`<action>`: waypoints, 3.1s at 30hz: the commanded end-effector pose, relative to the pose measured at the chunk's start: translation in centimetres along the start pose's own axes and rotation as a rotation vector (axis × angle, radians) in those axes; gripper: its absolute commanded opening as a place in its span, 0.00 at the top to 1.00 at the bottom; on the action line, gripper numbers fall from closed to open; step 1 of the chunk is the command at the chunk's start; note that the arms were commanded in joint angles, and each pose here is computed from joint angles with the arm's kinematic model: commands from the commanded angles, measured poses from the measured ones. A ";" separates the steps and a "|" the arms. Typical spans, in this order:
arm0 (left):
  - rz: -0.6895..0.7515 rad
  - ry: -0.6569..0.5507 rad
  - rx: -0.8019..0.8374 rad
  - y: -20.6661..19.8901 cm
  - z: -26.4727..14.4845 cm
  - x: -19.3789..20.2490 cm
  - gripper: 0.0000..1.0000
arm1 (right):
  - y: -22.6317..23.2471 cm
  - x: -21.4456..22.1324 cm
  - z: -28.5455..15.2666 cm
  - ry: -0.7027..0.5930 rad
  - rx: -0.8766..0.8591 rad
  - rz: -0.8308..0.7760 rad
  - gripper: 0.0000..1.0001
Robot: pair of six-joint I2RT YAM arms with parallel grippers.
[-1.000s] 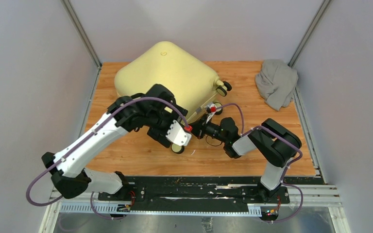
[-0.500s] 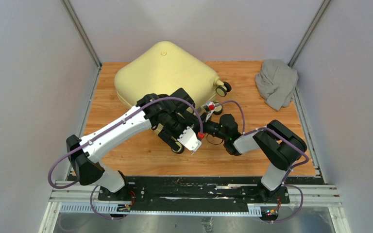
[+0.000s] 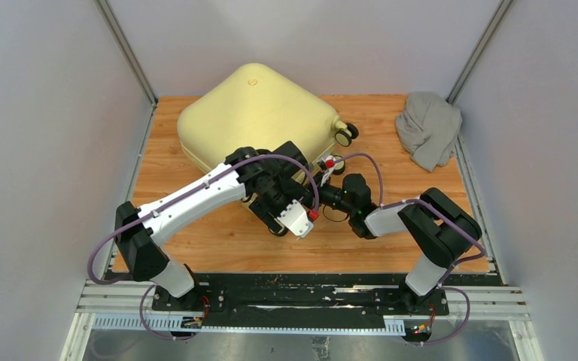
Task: Pack the luggage
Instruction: Zip the luggage at the center of the board.
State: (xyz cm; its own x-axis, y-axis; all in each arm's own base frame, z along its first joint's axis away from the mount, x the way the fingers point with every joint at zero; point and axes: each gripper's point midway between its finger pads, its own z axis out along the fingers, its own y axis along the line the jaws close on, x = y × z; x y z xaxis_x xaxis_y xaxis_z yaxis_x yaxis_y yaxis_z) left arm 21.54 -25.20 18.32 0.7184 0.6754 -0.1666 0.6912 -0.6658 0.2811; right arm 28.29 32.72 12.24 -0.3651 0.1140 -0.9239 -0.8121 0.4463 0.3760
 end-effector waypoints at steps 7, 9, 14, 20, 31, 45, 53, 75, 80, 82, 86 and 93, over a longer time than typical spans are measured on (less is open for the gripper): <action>0.005 0.011 -0.025 1.4 0.9 0.0 0.41 | -2.2 -4.0 -0.4 -0.115 0.094 -0.079 1.00; -0.019 0.008 -0.082 2.7 0.7 -0.1 0.60 | -2.2 -4.0 -0.5 -0.114 0.096 -0.084 1.00; -0.078 -0.011 -0.270 7.4 -2.0 -0.9 1.00 | -2.5 -4.7 -1.0 -0.125 0.099 -0.112 1.00; -0.137 -0.020 -0.493 13.1 -6.5 -0.6 1.00 | -3.2 -6.5 -2.0 -0.165 0.103 -0.149 1.00; -0.253 -0.048 -0.578 15.8 -8.2 0.6 1.00 | -2.1 -7.7 -4.3 -0.251 0.104 -0.178 1.00; -0.293 -0.112 -0.624 17.0 -9.7 -0.3 1.00 | 0.3 -6.2 -3.4 -0.224 -0.001 -0.157 1.00; -0.297 -0.148 -0.639 17.3 -10.4 -0.9 1.00 | 2.0 -3.9 -2.9 -0.196 -0.072 -0.106 1.00; -0.517 -0.238 -0.855 21.6 -12.6 -0.7 1.00 | 5.8 -5.2 -3.5 -0.282 -0.034 -0.200 1.00; -0.507 -0.229 -0.846 21.1 -12.7 -0.7 1.00 | 1.7 -5.7 -6.5 -0.274 0.188 -0.188 0.73; -0.499 -0.229 -0.846 20.9 -12.8 -0.7 1.00 | 0.7 -5.7 -7.4 -0.249 0.215 -0.189 0.64; -0.502 -0.246 -0.853 21.1 -13.2 -1.0 1.00 | -0.7 -5.3 -8.1 -0.211 0.239 -0.190 0.50; -0.514 -0.270 -0.862 21.5 -13.7 -1.5 1.00 | -0.8 -7.0 -6.6 -0.226 0.196 -0.215 0.47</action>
State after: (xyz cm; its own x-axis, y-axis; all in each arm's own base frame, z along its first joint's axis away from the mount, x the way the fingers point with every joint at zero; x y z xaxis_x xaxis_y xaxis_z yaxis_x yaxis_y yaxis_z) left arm 32.53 -34.78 26.04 0.3705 0.8020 -0.4685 0.8252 -0.0528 0.5624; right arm 27.60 25.04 17.80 -0.0962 0.1937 -0.9763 -0.7276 0.6556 0.2017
